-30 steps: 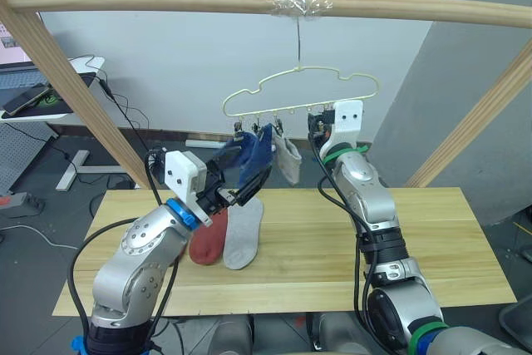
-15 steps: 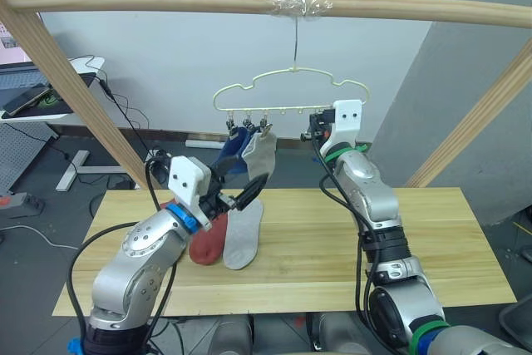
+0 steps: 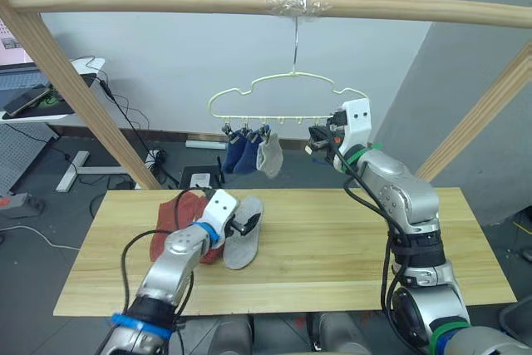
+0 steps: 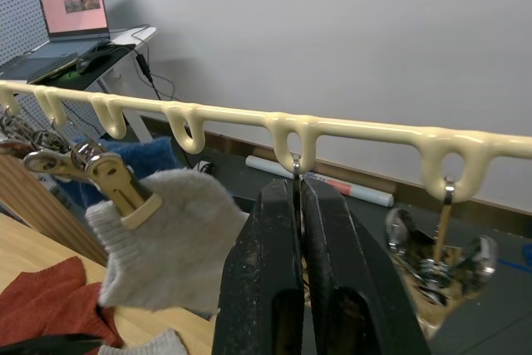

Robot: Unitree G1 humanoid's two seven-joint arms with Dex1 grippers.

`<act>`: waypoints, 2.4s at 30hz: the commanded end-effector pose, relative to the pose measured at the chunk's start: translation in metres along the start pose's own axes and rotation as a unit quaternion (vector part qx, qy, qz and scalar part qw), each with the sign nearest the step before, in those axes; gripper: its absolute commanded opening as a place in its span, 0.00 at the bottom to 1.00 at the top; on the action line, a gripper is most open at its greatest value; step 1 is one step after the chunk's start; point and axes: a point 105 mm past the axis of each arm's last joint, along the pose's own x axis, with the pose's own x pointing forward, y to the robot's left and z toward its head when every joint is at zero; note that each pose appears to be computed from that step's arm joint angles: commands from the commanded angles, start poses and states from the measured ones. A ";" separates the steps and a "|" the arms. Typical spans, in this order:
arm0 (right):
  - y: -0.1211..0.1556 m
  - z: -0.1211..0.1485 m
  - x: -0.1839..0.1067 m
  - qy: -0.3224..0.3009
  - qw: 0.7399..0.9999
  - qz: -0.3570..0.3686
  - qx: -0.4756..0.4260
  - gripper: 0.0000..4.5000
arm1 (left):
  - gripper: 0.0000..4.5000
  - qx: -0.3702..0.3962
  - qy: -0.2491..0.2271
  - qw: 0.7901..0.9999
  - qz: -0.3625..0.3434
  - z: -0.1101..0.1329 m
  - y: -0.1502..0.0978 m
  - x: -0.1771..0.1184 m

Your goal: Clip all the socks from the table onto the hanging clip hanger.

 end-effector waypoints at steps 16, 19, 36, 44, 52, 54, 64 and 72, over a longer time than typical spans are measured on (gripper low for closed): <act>-0.017 0.006 -0.001 0.000 0.999 -0.036 0.027 0.00 | 0.24 0.008 0.026 0.996 -0.079 -0.031 -0.034 0.000; -0.022 0.005 0.000 0.008 0.999 -0.038 0.032 0.00 | 0.04 -0.001 0.014 0.996 -0.092 -0.029 -0.046 -0.001; -0.001 0.019 -0.014 0.106 0.965 -0.001 0.241 0.00 | 0.01 -0.086 -0.273 0.949 -0.132 0.121 -0.081 -0.001; 0.003 0.016 -0.017 0.116 0.961 -0.010 0.251 0.00 | 0.01 -0.084 -0.296 0.943 -0.130 0.133 -0.082 -0.001; 0.008 0.013 -0.018 0.122 0.959 -0.007 0.256 0.00 | 0.01 -0.081 -0.312 0.939 -0.124 0.142 -0.081 -0.002; 0.008 0.012 -0.018 0.122 0.959 -0.005 0.258 0.00 | 0.01 -0.077 -0.313 0.938 -0.129 0.143 -0.083 -0.002; 0.007 0.018 -0.030 0.098 0.960 0.032 0.262 0.76 | 0.00 -0.059 -0.318 0.936 -0.139 0.143 -0.090 -0.005; 0.003 0.031 -0.069 0.037 0.983 0.076 0.164 1.00 | 0.49 -0.128 -0.264 0.938 -0.186 0.125 -0.089 -0.007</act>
